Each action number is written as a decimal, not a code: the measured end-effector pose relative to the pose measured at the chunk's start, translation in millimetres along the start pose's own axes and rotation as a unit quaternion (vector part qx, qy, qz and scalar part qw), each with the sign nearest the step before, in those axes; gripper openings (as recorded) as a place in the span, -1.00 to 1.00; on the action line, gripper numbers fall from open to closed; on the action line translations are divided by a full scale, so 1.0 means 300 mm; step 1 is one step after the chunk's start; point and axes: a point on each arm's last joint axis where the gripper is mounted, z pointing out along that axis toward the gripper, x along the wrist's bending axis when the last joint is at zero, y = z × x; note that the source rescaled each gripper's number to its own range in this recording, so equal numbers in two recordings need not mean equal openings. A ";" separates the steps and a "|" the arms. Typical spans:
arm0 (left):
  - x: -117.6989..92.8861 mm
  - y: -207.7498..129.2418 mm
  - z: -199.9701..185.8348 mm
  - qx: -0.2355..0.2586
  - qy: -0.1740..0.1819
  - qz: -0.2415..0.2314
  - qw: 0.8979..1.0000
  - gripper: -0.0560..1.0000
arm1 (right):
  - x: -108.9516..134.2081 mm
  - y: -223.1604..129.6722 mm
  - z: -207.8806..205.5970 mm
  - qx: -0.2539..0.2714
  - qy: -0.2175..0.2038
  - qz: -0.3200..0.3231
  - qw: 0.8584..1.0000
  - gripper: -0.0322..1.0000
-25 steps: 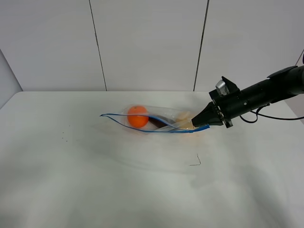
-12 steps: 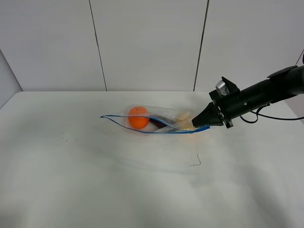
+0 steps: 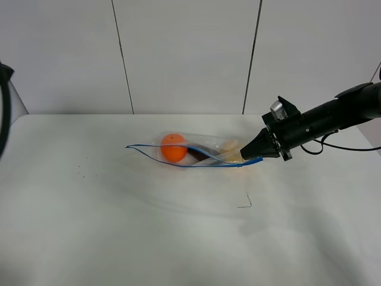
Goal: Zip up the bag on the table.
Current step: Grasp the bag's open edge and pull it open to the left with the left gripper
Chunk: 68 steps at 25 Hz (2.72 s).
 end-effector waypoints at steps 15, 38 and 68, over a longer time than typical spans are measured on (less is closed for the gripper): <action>-0.795 0.274 0.323 -0.055 0.005 0.300 0.952 0.92 | 0.009 0.011 -0.001 -0.018 0.015 0.028 0.999 -0.94; -1.271 0.203 0.508 -0.106 -0.076 0.358 0.924 0.87 | 0.017 0.022 -0.002 -0.035 0.031 0.068 0.997 -0.94; -1.235 0.196 0.662 -0.079 -0.088 0.344 0.932 0.33 | 0.016 0.021 -0.002 -0.032 0.029 0.069 0.997 -0.94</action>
